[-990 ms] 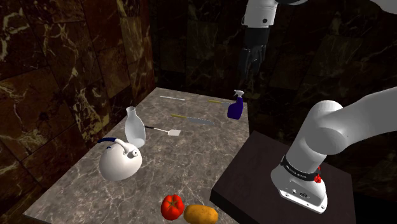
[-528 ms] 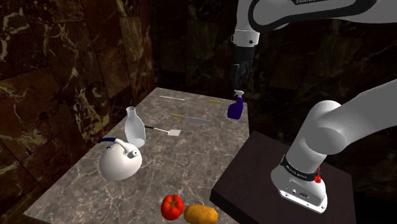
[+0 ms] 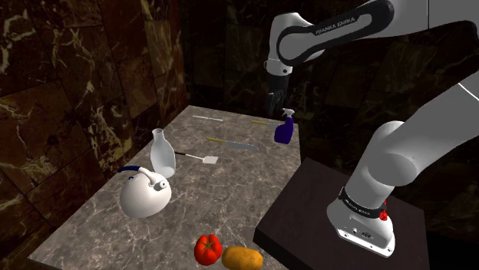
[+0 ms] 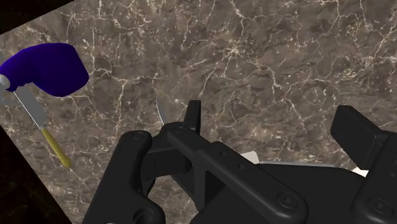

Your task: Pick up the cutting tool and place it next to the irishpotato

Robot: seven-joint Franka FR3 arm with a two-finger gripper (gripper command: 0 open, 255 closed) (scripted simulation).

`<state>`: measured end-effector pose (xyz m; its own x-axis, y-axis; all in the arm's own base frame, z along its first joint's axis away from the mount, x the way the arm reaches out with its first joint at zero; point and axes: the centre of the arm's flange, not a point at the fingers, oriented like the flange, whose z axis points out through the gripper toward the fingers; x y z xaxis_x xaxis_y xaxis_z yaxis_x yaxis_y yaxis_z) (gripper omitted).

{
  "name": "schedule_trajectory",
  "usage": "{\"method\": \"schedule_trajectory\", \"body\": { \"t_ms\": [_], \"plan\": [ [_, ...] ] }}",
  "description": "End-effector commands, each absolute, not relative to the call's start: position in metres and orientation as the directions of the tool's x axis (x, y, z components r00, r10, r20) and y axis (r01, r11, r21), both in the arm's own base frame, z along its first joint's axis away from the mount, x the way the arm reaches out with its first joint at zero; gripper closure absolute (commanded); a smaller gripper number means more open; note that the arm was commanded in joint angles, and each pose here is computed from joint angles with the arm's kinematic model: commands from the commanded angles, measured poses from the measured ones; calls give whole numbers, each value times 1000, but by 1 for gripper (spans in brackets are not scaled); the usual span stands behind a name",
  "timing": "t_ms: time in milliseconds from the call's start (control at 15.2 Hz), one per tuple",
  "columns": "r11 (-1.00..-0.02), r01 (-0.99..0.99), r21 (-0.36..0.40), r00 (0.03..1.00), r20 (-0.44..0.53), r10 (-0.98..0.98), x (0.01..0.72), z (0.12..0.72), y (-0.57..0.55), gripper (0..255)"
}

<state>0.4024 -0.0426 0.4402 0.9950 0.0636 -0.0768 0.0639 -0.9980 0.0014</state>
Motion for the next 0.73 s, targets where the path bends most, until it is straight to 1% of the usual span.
{"method": "schedule_trajectory", "body": {
  "t_ms": [0, 660],
  "plan": [
    [-996, 87, 1, 994, -71, 87, 417, 420, -54, 0],
    [-980, 197, -2, 979, -55, 196, 495, 323, -91, 0]
  ]
}}
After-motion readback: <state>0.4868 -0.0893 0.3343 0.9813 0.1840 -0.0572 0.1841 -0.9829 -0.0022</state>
